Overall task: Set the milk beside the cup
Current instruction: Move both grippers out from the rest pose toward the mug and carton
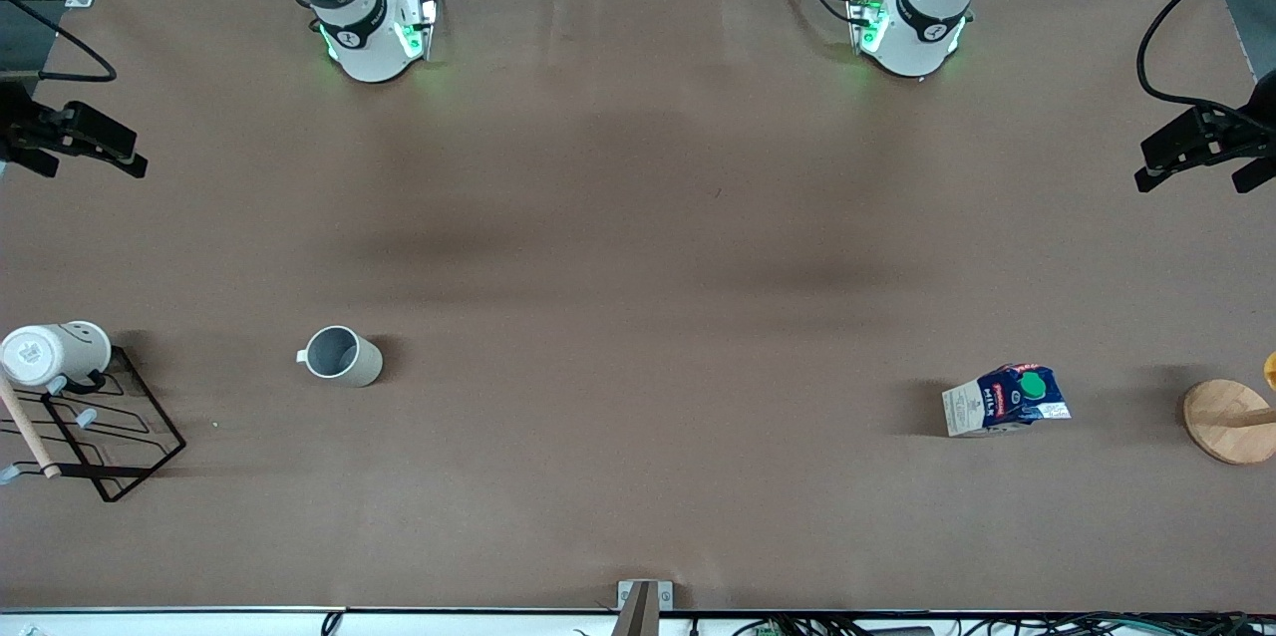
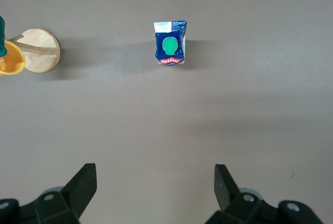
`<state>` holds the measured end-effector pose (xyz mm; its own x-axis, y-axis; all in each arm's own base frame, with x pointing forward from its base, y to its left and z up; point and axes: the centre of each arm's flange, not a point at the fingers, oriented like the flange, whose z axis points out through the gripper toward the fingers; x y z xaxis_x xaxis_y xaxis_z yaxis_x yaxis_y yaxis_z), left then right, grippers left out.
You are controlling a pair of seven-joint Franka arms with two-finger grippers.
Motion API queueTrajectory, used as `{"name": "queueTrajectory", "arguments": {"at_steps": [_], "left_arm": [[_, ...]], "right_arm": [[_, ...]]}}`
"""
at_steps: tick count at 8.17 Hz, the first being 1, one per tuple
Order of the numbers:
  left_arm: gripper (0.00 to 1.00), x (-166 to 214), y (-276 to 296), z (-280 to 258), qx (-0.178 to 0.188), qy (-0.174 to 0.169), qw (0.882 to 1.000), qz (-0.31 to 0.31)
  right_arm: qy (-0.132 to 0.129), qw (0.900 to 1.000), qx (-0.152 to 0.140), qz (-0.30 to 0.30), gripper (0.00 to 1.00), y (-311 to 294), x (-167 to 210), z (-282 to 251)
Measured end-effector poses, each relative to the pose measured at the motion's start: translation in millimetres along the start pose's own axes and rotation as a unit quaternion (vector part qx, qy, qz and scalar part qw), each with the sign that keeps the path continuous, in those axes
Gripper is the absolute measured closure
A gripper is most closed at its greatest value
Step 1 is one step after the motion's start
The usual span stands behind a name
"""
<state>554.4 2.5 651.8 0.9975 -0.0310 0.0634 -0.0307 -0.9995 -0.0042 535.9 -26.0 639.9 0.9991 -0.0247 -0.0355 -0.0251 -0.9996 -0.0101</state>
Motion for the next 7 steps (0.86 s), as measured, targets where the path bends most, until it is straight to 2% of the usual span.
{"name": "queueTrajectory", "arguments": {"at_steps": [4,6,7], "left_arm": [[0.0,0,0,-3,0.0,0.003,1.0,-0.002],[0.0,6,-3,12,0.0,-0.01,1.0,-0.008],[0.0,14,-5,29,0.0,-0.024,1.0,-0.012]], "right_arm": [[-0.003,1.0,0.001,-0.001,0.0,-1,1,4],[-0.007,1.0,0.002,-0.016,0.0,-18,24,40],[-0.003,1.0,0.005,-0.024,0.0,-30,45,78]]}}
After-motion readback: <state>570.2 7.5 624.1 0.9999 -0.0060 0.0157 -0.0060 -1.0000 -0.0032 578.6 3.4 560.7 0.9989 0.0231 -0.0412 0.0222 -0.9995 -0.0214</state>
